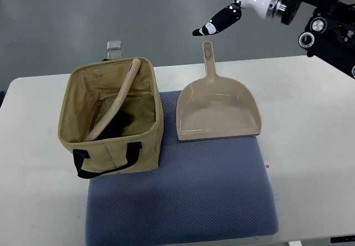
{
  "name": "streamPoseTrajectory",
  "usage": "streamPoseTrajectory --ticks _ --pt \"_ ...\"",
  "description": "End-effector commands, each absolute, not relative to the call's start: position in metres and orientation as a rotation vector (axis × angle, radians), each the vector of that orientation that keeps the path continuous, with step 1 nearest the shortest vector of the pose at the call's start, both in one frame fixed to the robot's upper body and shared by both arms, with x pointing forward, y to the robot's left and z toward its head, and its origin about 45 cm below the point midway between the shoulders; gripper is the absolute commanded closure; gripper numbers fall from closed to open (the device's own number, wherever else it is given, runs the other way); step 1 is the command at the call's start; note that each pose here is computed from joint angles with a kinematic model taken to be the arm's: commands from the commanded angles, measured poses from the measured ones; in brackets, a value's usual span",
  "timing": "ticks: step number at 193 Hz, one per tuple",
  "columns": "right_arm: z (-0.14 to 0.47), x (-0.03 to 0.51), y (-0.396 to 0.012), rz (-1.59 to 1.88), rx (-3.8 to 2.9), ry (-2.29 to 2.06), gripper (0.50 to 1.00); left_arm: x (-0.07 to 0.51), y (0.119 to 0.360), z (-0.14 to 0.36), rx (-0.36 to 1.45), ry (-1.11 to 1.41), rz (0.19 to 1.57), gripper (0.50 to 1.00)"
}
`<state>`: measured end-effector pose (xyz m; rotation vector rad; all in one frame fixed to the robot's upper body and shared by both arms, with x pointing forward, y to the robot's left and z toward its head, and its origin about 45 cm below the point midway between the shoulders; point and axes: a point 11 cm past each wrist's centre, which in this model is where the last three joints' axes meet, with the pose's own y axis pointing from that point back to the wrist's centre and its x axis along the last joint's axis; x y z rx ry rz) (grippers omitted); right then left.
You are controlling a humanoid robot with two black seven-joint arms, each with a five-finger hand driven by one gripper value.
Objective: Put pink broom in yellow bag with right hand
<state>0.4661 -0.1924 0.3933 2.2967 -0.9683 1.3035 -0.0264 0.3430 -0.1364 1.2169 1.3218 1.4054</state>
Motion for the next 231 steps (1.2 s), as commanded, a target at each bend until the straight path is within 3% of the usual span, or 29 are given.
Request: streamPoseTrajectory --ticks 1,45,107,154,231 --pt "0.379 0.472 -0.234 1.071 2.399 -1.179 0.607 -0.026 0.344 -0.136 1.218 1.321 1.407 0.5" --pt "0.339 0.483 -0.319 0.613 2.438 -1.64 0.607 -0.026 0.343 -0.136 1.216 1.323 1.406 0.5" --pt "0.272 0.478 -0.372 -0.012 2.444 -2.077 0.587 -0.026 0.343 -0.136 1.217 1.322 1.405 0.5" --pt "0.228 0.467 -0.376 -0.47 2.547 -2.139 0.587 -0.026 0.343 -0.136 1.217 1.322 1.405 0.5" --pt "0.191 0.454 -0.354 -0.653 2.575 -2.161 0.57 -0.027 0.344 -0.136 1.219 1.32 1.405 0.5"
